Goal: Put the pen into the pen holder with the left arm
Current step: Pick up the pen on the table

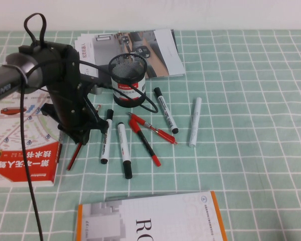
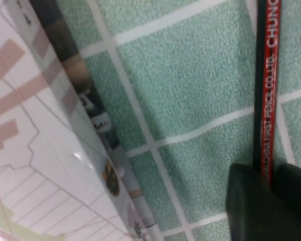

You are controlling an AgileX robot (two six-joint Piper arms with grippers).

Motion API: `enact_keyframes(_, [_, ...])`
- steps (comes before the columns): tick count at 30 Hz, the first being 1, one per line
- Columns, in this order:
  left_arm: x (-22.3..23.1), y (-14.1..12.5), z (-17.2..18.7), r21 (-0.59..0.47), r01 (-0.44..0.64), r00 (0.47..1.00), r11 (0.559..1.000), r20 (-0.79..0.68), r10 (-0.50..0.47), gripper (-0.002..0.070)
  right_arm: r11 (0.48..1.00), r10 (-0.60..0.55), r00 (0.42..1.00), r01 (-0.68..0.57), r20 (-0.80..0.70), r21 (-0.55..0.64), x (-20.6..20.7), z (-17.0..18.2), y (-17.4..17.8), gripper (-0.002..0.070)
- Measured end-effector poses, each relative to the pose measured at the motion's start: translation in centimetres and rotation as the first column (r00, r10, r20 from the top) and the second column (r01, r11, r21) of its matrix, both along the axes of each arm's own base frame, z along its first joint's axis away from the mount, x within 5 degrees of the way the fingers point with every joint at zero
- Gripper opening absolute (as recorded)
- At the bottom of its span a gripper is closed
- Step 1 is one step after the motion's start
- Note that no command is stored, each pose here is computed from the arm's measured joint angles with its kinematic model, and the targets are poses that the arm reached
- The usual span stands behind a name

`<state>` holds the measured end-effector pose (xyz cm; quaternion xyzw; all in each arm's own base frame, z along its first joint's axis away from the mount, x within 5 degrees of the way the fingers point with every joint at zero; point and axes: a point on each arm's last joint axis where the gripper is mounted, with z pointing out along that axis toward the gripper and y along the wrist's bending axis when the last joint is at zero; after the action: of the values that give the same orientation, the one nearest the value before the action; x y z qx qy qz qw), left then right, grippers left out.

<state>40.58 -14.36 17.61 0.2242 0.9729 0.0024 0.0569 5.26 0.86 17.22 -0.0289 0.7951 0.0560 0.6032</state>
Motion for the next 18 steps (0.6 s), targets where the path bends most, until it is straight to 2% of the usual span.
enact_keyframes(3, [0.0, 0.0, 0.0, 0.003, 0.006, 1.000, 1.000, 0.001, -0.006, 0.0036, 1.000, 0.000, 1.000, 0.000, 0.000, 0.000, 0.0, 0.0, 0.0, -0.0020])
enact_keyframes(12, [-0.1, 0.1, 0.2, 0.009, 0.041, 0.999, 0.999, -0.004, -0.041, 0.0025, 1.000, 0.000, 1.000, 0.000, 0.000, 0.000, 0.0, 0.0, 0.0, -0.0020])
enact_keyframes(15, [-0.5, 0.2, 1.6, 0.001, 0.047, 0.999, 0.999, 0.016, -0.047, 0.0025, 1.000, 0.000, 1.000, 0.000, 0.000, 0.000, 0.0, 0.0, 0.0, -0.0020])
enact_keyframes(18, [-1.2, 0.4, 5.0, -0.030, 0.048, 0.994, 0.998, 0.095, -0.045, 0.0025, 1.000, 0.000, 1.000, 0.000, 0.000, 0.000, 0.0, 0.0, 0.0, -0.0020])
